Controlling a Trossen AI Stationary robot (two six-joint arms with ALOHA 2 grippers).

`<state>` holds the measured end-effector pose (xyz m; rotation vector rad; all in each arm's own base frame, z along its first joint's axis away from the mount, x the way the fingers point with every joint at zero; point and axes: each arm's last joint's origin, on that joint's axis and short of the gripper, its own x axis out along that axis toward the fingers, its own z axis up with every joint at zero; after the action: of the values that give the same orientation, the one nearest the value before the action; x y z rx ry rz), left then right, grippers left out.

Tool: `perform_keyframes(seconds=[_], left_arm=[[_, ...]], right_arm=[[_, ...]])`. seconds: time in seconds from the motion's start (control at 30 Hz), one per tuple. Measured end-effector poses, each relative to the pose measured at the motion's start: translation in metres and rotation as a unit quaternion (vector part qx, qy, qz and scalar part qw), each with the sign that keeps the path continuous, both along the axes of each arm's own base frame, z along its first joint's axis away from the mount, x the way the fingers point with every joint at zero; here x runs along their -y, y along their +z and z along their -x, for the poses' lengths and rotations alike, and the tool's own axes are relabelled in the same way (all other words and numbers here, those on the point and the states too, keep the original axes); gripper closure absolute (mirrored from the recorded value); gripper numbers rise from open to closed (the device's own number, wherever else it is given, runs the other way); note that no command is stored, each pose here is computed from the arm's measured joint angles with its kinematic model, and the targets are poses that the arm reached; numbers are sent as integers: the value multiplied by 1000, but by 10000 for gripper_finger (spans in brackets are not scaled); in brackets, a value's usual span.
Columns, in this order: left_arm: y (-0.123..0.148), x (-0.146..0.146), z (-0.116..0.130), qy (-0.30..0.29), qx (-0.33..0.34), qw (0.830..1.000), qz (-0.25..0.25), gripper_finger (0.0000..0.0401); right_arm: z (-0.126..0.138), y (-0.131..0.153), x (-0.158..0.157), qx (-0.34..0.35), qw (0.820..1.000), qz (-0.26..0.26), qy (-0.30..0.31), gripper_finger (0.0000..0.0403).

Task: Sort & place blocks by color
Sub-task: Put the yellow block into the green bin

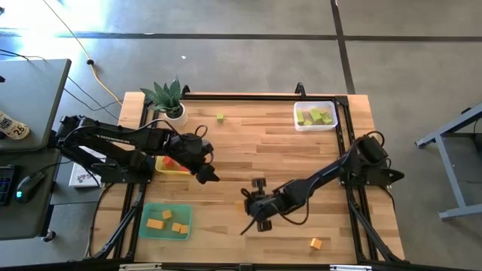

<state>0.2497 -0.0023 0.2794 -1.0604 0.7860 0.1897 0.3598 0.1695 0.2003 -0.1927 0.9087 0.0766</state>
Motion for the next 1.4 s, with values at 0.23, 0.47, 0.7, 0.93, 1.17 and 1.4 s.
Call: perform_keyframes(seconds=[0.23,0.47,0.7,0.93,1.17,1.4], left_arm=[[5,-1,-4,16,30,999,-1,190],[7,-3,-7,39,46,998,-20,190],[8,-3,-9,47,58,997,-25,190],[10,-5,-10,73,71,994,-47,190],[10,-8,-10,92,71,991,-70,190],[10,-9,-10,87,72,991,-78,209]], right_arm=[[-2,26,22,60,995,41,-67,308],[-5,51,35,131,985,59,-94,308],[-11,63,45,179,973,65,-127,308],[-21,72,57,226,962,59,-140,308],[-26,77,66,247,956,65,-142,308],[-26,77,67,247,956,66,-143,308]])
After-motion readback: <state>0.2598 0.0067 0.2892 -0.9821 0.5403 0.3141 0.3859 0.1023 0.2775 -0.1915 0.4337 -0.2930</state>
